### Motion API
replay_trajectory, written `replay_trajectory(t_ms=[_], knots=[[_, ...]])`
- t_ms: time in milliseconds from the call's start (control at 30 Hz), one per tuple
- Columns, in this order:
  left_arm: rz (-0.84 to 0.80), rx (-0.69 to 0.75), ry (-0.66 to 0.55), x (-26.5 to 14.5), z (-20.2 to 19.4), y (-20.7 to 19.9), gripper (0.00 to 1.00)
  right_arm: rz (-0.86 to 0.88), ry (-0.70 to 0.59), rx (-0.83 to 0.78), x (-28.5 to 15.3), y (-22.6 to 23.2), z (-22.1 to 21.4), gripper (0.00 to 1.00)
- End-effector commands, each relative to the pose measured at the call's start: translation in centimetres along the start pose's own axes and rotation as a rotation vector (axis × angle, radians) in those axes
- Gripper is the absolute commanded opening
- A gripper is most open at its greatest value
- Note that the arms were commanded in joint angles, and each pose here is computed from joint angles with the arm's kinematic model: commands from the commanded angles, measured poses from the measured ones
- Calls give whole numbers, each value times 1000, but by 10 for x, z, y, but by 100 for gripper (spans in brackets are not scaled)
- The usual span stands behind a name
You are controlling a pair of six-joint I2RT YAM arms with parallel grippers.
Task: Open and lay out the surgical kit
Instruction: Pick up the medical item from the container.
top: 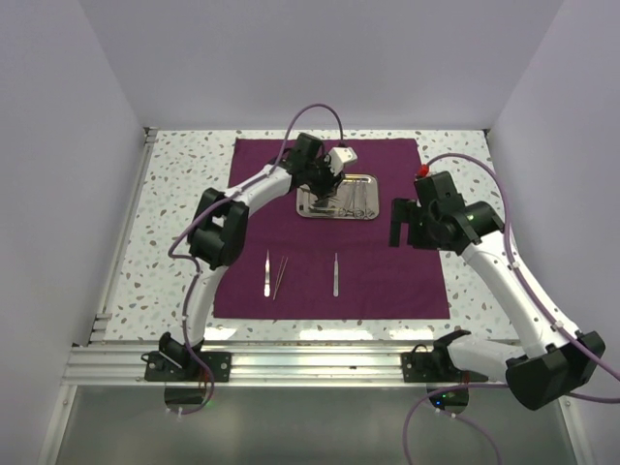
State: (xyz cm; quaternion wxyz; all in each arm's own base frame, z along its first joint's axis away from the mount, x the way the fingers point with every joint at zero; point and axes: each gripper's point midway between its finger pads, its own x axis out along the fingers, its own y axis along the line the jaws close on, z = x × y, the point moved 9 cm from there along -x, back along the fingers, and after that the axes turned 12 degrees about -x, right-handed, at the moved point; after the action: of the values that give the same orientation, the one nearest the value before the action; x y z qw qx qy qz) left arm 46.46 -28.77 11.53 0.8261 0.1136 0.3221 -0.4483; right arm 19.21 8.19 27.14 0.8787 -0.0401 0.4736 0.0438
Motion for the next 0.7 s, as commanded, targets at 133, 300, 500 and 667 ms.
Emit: replay_trajectory(t_ms=[133,300,500,667], knots=[[-80,33,-69,-11,16,3,43,-19,-43,4,3,0,11,98],[-98,31,-56,-7,12,4,40,-23,-43,-1,5,0,13,98],[-122,27,-36,-9,8,0,40,-34,-37,-8,7,-2,12,98],[-101,20,-10,-4,-3,2,40,-36,-37,-3,9,-3,10,99]])
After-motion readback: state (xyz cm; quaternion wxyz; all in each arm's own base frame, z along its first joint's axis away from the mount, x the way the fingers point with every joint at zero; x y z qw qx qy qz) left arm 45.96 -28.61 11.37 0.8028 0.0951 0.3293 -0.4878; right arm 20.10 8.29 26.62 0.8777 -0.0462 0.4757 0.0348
